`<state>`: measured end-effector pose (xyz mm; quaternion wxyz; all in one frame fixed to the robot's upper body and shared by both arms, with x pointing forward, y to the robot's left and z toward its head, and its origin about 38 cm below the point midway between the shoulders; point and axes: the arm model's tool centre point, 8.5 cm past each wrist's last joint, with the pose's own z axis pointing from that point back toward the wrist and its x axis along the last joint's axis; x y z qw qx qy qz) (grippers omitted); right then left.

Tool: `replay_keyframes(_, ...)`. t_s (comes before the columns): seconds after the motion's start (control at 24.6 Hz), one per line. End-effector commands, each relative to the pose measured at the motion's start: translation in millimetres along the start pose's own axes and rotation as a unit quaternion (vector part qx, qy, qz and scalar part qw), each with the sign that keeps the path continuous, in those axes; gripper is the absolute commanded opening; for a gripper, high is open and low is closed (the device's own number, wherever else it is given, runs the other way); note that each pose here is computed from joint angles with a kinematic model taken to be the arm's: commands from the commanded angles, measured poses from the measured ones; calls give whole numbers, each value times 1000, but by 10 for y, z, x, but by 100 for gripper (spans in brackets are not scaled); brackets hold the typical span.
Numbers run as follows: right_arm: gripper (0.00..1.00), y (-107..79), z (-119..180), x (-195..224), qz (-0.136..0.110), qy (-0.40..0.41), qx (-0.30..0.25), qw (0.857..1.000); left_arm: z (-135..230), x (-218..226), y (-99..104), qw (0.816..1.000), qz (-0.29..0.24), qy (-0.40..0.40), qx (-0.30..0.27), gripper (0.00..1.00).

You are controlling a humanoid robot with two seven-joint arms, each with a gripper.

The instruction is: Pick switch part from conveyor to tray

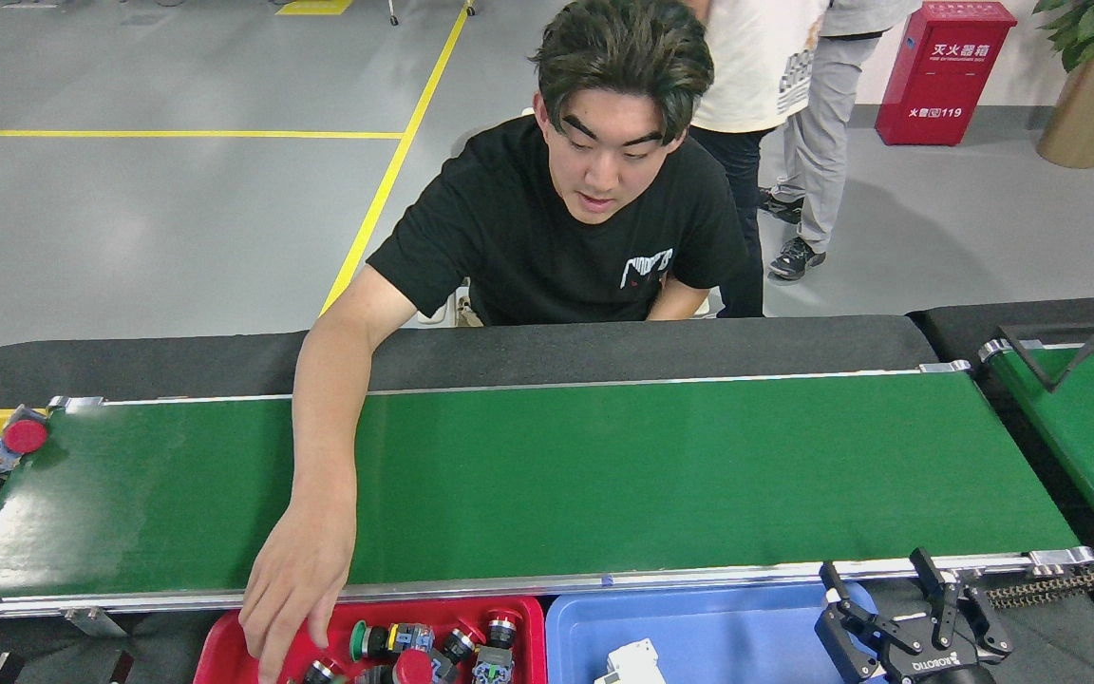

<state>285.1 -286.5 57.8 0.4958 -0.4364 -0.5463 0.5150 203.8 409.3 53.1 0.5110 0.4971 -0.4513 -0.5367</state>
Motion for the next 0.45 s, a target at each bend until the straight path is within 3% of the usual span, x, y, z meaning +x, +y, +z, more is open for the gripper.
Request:
replay_keyframes(0.0, 99, -81, -11, -13, 3, 1, -16, 1000, -4, -39, 58, 1000, -6, 0, 8, 99)
replay_keyframes(0.41, 99, -63, 2, -3, 6, 0, -13, 1000, -10, -63, -16, 1000, -2, 1, -2, 99)
